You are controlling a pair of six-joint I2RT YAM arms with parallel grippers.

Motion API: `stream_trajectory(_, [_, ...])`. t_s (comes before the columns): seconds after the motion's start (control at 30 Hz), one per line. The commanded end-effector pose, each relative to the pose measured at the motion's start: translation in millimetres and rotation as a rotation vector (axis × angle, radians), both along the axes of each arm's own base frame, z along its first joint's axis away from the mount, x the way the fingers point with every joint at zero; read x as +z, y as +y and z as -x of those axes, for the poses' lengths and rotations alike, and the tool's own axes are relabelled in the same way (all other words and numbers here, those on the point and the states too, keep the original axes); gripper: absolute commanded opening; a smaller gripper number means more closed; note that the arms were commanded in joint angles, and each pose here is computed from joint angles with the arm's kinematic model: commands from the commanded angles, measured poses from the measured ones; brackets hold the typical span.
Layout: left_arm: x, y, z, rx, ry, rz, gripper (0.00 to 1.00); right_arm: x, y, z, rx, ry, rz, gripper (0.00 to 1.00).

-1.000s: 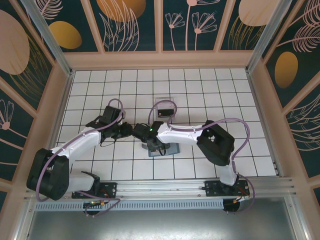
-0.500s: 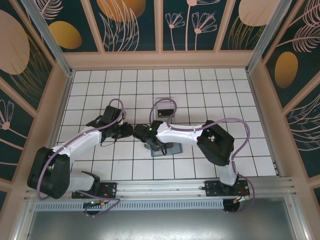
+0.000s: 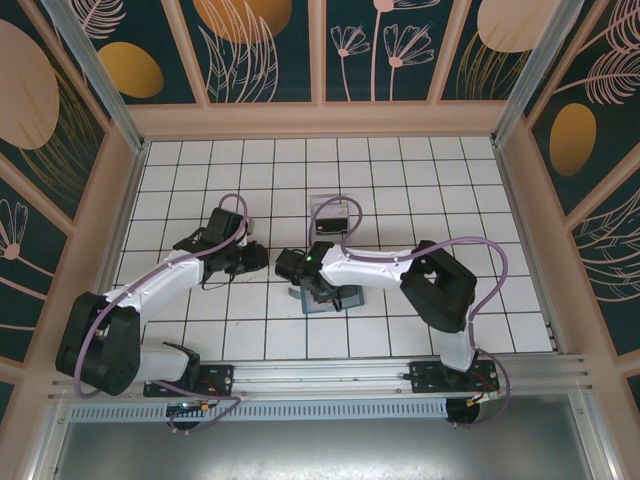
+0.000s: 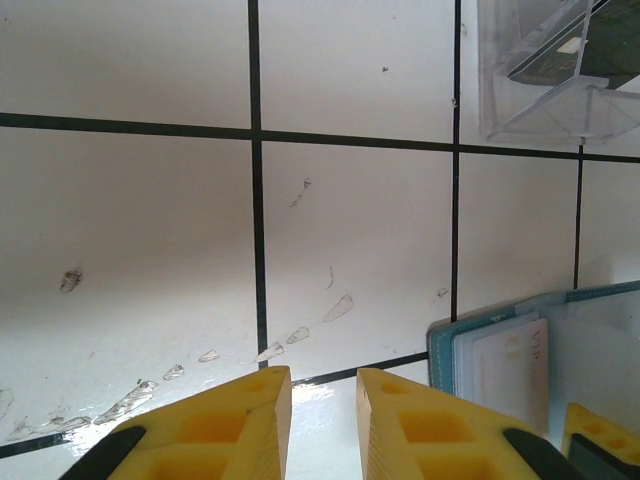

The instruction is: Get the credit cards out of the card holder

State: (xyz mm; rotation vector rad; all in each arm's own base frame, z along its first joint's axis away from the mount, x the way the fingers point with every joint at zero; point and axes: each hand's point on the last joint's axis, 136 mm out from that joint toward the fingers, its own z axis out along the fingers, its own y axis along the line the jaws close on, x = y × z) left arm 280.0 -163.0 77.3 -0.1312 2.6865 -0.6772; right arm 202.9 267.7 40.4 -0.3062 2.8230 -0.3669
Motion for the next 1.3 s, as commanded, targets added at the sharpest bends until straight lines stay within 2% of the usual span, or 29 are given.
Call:
stream_trajectory(0.0, [4.5,-1.6,-2.6,-0.005,0.007,0.009,0.25,11.8,-15.2,-6.4,-0.038,-0.052,0.004,0.50])
stream_trajectory(0.3, [6.9,-3.3,-4.1,-0.001,0.013,0.017,0.24,5.9,-32.3,-6.1,-0.063,-0.043,-0.022,0.51])
stream_trajectory(0.53, [9.4,-6.4,-5.5,-0.003,0.021,0.029,0.24,-15.5,-44.1,1.3,-0.094,-0.004,-0.085,0.51])
stream_trajectory(0.7, [10.4,-14.1,-4.8,-0.019,0.033,0.046,0.24,-30.8,-47.2,11.5,-0.104,0.038,-0.132,0.44])
stream_trajectory(0.97, [9.8,-41.6,4.7,-0.088,0.035,0.023,0.24,-33.1,-17.5,22.0,-0.116,0.095,-0.337,0.24])
stream_trajectory(1.27, [8.8,-71.1,14.5,-0.144,0.047,0.037,0.24,-11.6,14.2,20.3,-0.104,0.106,-0.477,0.21])
